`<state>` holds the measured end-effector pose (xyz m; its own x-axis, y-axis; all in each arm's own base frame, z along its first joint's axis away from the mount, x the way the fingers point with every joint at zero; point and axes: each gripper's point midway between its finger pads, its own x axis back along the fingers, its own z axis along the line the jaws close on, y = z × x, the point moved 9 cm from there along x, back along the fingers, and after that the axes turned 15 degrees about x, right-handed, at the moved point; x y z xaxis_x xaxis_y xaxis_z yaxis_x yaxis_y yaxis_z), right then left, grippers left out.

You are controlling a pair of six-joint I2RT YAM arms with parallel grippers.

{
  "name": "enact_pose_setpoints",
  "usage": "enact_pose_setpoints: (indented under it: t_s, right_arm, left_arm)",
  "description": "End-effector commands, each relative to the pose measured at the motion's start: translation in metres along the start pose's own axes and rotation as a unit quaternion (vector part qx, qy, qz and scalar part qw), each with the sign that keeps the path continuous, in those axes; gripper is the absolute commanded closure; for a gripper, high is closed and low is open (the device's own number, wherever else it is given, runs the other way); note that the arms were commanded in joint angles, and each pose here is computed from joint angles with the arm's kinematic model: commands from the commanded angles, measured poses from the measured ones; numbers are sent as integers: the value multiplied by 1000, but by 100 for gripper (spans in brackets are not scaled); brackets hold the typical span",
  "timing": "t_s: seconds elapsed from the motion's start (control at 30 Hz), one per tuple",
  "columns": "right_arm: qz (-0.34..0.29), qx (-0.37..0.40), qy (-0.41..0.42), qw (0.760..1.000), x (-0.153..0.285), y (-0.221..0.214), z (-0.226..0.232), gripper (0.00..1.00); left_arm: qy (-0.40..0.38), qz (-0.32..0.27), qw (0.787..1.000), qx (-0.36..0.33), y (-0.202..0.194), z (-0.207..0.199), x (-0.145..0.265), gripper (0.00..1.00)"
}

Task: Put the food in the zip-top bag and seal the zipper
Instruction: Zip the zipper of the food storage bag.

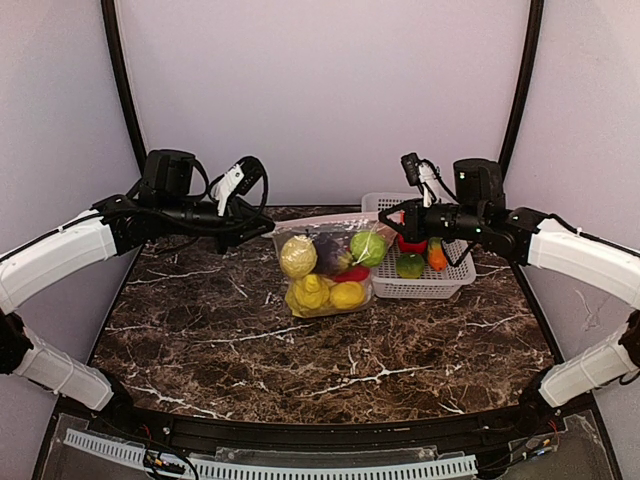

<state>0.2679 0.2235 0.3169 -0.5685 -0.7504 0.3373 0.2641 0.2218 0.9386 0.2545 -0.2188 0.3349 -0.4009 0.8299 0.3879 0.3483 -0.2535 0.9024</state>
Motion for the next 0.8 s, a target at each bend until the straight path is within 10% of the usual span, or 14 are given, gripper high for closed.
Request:
enact_pose_setpoints:
  t_s: [0.0, 0.27, 0.43, 0.67, 0.77]
  right_arm:
    - [-4, -15, -84, 996, 15, -1, -26, 100]
    - [-4, -18, -80, 997, 16, -2, -26, 100]
    - [-32, 16, 64, 997, 15, 2, -3, 100]
    - [-13, 37, 149, 988, 10, -3, 18, 92]
    - [-3, 39, 166, 985, 12, -6, 25, 80]
  left_arm:
    - [29, 6, 1000, 5, -2, 4, 20, 99]
    - [35, 4, 999, 7, -1, 7, 22, 99]
    - [6, 4, 1000, 23, 0, 4, 19, 96]
    - [-47, -27, 997, 48, 13, -7, 24, 34]
    - [-69, -51, 994, 69, 17, -14, 31, 21]
